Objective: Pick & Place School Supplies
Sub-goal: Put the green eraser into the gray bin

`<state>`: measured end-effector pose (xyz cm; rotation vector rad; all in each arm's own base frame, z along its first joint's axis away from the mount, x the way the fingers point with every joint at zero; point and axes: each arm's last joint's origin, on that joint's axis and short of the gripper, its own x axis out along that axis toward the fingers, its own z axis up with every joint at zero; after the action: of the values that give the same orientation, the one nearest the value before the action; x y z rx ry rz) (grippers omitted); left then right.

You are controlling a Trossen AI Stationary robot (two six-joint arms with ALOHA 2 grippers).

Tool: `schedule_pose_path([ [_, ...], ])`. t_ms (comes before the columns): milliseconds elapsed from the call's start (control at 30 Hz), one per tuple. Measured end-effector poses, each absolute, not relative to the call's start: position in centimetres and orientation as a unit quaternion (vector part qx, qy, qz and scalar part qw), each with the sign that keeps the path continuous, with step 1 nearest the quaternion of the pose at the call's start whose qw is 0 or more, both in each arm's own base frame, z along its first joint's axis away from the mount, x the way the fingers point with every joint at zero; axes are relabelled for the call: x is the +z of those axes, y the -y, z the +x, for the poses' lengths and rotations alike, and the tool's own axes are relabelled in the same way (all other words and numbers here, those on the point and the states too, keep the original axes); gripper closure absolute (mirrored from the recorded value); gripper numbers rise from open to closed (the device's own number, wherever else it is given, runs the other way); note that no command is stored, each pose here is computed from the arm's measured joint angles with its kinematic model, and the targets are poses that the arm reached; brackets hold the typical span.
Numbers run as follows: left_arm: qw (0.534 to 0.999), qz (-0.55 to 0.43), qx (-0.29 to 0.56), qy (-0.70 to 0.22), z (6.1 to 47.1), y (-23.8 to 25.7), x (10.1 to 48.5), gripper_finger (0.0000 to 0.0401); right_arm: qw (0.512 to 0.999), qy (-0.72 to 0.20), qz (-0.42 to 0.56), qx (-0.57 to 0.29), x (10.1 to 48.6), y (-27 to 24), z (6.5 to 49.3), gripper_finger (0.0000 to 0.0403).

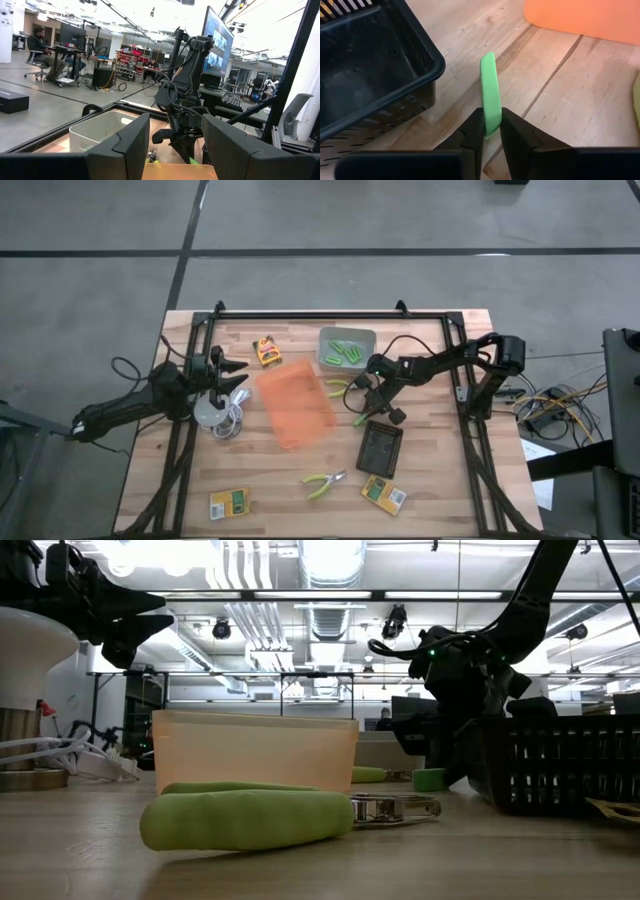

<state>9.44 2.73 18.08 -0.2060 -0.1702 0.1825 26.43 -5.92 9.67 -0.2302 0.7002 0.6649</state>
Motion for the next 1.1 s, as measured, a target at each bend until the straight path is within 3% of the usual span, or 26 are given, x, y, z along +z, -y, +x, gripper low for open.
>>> schedule_pose_path([
  [767,0.987,-0.103,0.091,0.085,9.4,-2.7,18.1,0.0213,0.888,-0.322,-0.113,0.308,10.8,6.4,27.5,0.0355],
  [1100,0.987,-0.103,0.091,0.084,9.4,-2.7,18.1,0.0213,0.908,-0.306,-0.108,0.264,14.7,8.8,28.2,0.0350],
])
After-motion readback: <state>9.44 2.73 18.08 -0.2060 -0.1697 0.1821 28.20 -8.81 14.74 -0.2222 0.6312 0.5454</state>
